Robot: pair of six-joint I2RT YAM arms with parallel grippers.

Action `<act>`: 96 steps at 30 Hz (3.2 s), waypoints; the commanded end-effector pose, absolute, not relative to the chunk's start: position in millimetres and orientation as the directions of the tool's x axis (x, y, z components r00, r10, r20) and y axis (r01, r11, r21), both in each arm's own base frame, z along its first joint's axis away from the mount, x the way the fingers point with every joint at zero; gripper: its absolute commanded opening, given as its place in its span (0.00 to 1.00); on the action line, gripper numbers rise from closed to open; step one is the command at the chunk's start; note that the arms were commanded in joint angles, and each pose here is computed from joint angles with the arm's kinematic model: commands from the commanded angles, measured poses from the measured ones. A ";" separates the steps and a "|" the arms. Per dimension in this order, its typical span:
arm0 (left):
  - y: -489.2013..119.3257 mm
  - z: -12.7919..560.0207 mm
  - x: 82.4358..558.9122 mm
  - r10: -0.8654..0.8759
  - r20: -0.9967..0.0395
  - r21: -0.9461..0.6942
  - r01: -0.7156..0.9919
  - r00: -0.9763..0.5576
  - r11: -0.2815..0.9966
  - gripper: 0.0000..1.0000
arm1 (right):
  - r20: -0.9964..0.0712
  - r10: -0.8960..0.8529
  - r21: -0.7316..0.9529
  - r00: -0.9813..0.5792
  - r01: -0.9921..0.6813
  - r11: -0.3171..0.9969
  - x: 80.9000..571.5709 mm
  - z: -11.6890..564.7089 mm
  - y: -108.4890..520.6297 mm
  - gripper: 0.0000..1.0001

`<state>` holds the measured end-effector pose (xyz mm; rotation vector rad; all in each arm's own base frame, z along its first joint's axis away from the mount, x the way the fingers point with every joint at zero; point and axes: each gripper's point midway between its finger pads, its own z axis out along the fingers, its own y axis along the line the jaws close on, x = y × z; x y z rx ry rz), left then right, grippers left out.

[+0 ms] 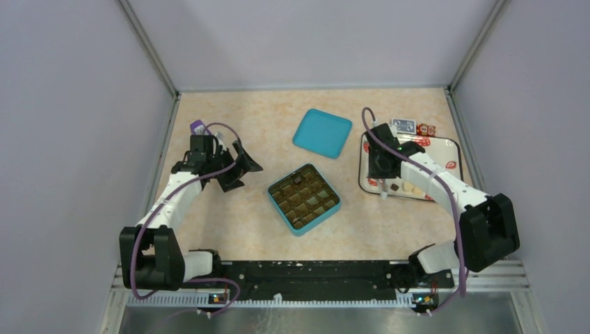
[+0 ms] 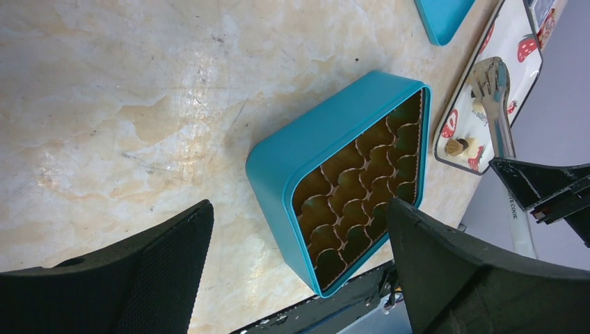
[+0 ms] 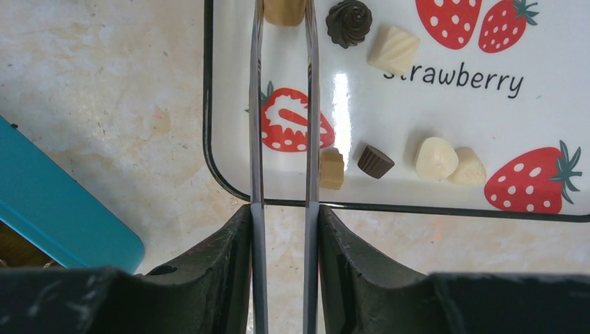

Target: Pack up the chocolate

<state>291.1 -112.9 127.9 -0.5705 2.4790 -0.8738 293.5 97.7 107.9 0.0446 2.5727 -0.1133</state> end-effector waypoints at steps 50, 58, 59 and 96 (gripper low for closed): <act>-104.7 153.7 299.8 -0.509 -0.376 -0.648 -0.173 -0.774 0.742 0.98 | -0.696 -0.267 0.112 -0.666 -0.469 0.876 255.8 195.2 255.5 0.27; -103.2 153.8 300.1 -0.510 -0.382 -0.642 -0.176 -0.771 0.747 0.98 | -0.671 -0.300 0.111 -0.678 -0.492 0.863 251.7 182.5 263.1 0.28; -103.1 153.7 300.1 -0.510 -0.382 -0.641 -0.176 -0.771 0.747 0.98 | -0.671 -0.302 0.110 -0.678 -0.493 0.863 251.8 181.9 263.8 0.28; -104.1 154.6 300.1 -0.506 -0.386 -0.645 -0.167 -0.771 0.745 0.98 | -0.798 -0.155 0.102 -0.583 -0.384 0.918 255.2 236.8 240.9 0.23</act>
